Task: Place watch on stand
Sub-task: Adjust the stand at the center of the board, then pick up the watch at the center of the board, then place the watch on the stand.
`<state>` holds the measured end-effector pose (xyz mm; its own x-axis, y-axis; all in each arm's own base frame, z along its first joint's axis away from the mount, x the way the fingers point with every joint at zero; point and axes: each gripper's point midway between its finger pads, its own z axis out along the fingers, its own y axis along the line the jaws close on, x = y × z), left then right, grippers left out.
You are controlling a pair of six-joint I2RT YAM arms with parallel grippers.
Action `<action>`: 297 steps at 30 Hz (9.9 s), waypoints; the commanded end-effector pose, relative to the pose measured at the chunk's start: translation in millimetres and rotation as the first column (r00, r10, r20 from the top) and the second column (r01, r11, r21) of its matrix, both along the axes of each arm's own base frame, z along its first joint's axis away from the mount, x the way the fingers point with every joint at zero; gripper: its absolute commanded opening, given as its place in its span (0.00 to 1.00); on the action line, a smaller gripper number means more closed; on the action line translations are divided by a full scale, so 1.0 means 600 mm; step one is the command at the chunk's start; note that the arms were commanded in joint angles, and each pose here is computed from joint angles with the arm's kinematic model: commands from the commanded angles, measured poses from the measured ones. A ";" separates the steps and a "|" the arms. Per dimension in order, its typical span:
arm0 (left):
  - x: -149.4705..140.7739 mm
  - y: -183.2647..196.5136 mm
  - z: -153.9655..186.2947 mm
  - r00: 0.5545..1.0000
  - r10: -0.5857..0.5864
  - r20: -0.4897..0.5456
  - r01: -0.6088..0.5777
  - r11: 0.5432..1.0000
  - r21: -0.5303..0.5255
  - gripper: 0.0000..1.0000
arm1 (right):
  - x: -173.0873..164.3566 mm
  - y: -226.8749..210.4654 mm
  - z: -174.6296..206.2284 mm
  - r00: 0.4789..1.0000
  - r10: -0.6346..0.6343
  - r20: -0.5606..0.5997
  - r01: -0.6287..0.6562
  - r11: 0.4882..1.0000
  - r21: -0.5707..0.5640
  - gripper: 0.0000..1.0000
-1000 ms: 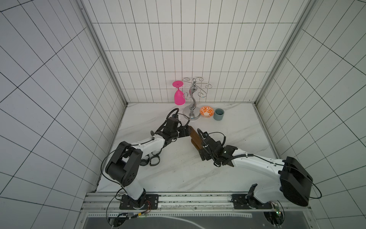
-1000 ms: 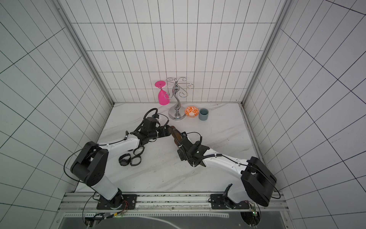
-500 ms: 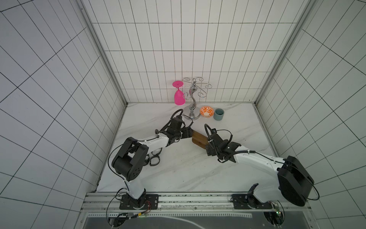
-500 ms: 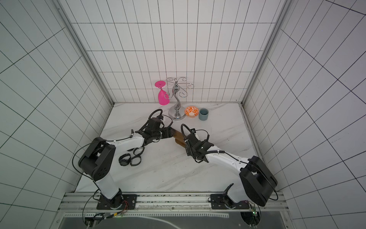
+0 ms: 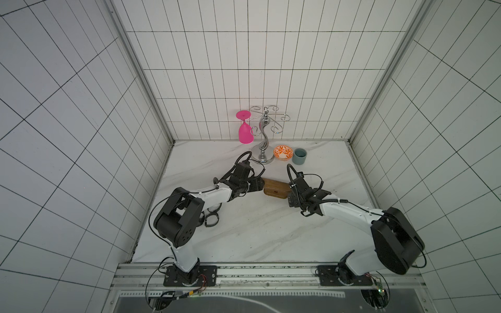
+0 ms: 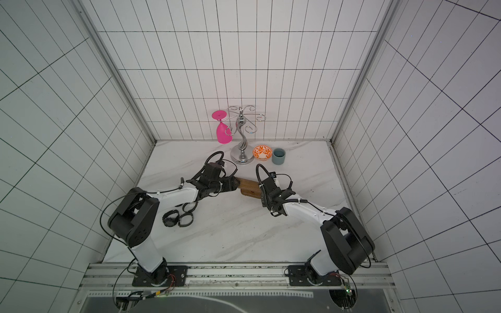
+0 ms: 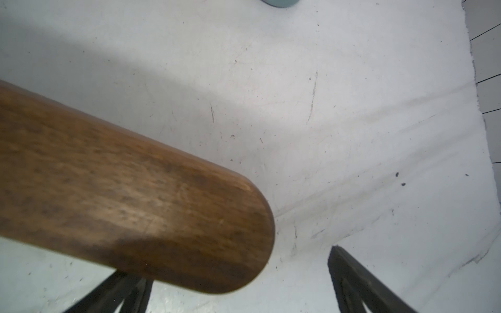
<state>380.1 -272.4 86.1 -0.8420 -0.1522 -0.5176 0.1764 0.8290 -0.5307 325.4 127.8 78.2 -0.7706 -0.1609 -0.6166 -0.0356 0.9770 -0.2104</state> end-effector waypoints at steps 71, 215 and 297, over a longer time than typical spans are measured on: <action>-0.099 0.290 -0.084 0.942 0.330 -0.065 -0.225 0.763 0.605 0.31 | -0.108 0.113 0.063 0.952 0.268 0.147 -0.295 0.931 0.217 0.97; -0.297 -0.069 0.263 0.624 -0.133 0.770 0.231 0.973 -0.019 0.60 | -0.131 0.138 0.348 0.685 -0.037 0.728 -0.390 0.825 0.409 0.00; -0.296 -0.090 0.193 0.567 -0.566 0.598 0.448 0.821 0.353 0.00 | -0.240 0.234 0.248 0.608 0.504 0.614 -0.738 0.645 0.200 0.53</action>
<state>204.7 -324.7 190.8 -0.2212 0.3273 -0.9187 0.8249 0.5653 0.0028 178.0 265.9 208.7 -0.1847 -0.1666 -0.9686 -0.6828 0.7306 0.0045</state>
